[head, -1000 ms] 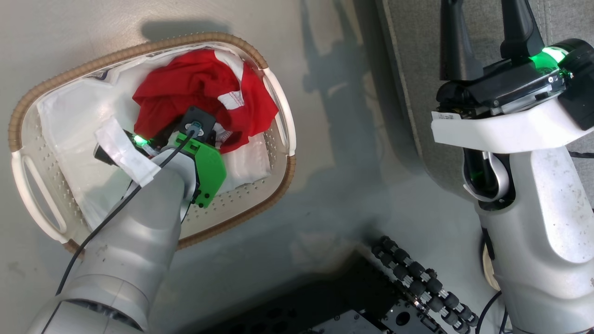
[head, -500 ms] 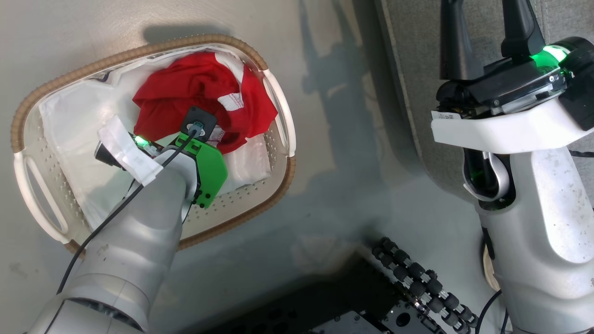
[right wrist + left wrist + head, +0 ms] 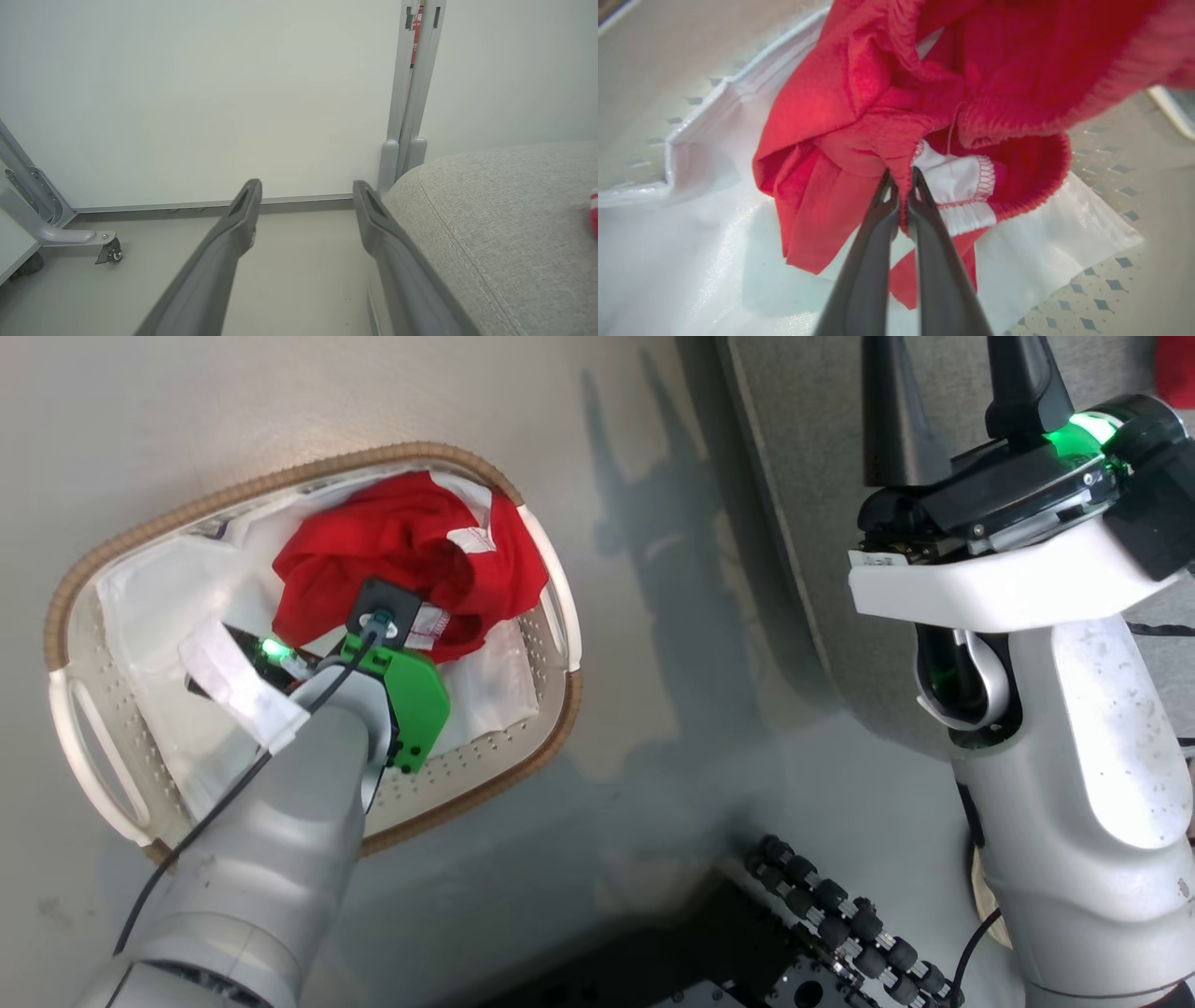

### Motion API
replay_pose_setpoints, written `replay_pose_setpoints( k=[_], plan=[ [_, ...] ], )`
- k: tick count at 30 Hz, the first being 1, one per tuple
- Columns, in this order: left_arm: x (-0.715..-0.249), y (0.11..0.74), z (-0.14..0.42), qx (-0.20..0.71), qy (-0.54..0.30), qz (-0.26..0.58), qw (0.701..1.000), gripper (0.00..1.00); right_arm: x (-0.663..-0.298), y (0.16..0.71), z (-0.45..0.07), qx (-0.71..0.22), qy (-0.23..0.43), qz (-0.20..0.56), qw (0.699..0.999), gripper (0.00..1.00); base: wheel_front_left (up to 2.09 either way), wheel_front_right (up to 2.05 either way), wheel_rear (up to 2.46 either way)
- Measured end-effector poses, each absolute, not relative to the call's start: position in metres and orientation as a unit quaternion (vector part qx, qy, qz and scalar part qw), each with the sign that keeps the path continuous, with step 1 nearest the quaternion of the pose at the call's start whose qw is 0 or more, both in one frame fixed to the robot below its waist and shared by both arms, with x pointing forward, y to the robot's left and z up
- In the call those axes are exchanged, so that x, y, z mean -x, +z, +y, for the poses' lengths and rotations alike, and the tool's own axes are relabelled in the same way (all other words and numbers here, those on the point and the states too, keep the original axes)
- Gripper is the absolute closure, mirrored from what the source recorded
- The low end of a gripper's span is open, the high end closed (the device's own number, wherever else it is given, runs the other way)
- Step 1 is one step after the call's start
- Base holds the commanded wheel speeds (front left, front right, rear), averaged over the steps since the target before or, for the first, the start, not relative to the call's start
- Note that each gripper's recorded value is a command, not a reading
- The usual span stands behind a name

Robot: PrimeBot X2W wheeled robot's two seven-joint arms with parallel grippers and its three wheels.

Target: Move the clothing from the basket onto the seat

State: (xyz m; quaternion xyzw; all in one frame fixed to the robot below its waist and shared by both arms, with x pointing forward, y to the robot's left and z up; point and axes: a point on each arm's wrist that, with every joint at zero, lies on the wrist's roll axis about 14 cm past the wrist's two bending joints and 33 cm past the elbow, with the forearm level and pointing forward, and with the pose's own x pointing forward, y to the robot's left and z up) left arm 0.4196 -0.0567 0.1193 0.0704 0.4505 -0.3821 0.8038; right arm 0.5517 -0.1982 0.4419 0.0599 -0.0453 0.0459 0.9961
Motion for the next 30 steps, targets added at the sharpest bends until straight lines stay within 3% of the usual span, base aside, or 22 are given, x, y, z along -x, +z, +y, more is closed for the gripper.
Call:
replay_pose_setpoints(
  k=[19, 30],
  plan=[
    [-0.421, 0.203, -0.024, -0.083, -0.332, 0.375, 0.861, 1.0, -0.515, 0.5, -0.195, -0.065, 0.04, -0.075, 0.994, 0.0, 0.0, 0.0, 0.0],
    [-0.43, 0.287, -0.013, -0.069, -0.29, 0.275, 0.914, 1.0, -0.484, 0.531, -0.176, -0.083, 0.057, -0.094, 0.99, 0.0, 0.0, 0.0, 0.0]
  ],
)
